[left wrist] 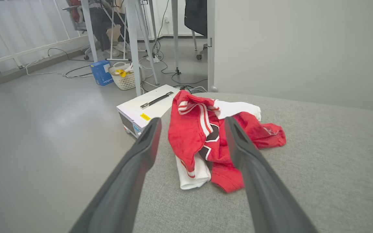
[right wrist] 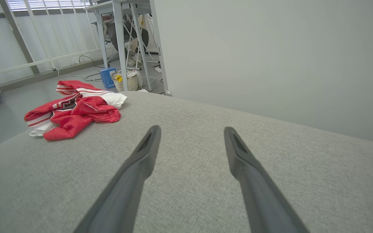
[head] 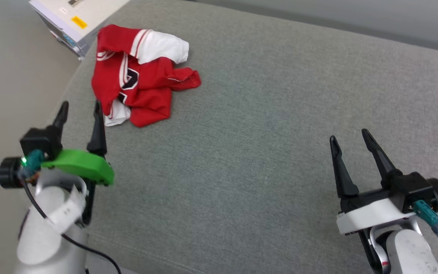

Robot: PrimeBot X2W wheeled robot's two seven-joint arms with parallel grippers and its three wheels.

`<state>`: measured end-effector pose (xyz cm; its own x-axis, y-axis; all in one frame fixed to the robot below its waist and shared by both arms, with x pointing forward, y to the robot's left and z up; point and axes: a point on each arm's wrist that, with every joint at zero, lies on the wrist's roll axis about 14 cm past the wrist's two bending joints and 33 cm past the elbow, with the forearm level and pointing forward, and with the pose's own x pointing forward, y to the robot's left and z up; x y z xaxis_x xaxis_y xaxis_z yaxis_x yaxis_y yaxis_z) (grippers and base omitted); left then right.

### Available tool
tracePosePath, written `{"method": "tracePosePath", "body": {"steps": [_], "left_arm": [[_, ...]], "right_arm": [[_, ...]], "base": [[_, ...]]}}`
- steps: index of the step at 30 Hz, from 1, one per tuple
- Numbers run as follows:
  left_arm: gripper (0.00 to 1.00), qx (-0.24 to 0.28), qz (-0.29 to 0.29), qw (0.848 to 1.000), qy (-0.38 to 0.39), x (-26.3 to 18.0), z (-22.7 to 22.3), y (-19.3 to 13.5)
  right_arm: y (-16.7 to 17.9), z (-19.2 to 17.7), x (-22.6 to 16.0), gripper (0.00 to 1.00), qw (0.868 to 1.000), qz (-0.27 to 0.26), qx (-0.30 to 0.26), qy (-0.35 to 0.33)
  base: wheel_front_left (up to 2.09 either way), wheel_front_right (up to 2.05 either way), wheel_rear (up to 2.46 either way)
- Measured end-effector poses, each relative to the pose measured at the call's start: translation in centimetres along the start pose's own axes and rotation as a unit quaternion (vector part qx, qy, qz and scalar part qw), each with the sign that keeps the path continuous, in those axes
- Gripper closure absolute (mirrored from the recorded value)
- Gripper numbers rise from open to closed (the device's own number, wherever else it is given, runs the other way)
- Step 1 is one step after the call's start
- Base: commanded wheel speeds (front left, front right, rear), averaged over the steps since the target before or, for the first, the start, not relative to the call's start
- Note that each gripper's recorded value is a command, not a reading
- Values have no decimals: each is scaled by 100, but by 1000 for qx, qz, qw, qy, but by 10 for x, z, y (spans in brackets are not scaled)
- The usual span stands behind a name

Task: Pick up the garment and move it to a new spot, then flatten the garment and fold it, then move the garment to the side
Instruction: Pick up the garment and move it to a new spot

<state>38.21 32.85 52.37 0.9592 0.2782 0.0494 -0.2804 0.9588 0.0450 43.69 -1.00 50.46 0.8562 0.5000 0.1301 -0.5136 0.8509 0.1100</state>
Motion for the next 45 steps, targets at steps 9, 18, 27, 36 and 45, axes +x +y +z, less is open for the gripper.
{"method": "tracePosePath", "body": {"steps": [9,18,27,36,45], "left_arm": [[0,31,-31,985,165,92,-40,6],[0,51,-89,926,363,121,-119,-16],[0,29,-94,899,427,135,-166,-30],[100,31,-105,913,393,139,-161,-38],[100,87,-115,975,167,147,-60,-45]], "right_arm": [[-41,-27,1,0,999,-47,7,20],[-82,-63,-18,0,993,-103,18,62],[-104,-86,-31,0,987,-135,17,90],[-108,-80,-33,0,986,-140,7,87],[-97,-37,-41,0,989,-139,-3,51]], "base": [[0,0,0],[0,0,0],[0,0,0],[0,0,0],[0,0,0]]}}
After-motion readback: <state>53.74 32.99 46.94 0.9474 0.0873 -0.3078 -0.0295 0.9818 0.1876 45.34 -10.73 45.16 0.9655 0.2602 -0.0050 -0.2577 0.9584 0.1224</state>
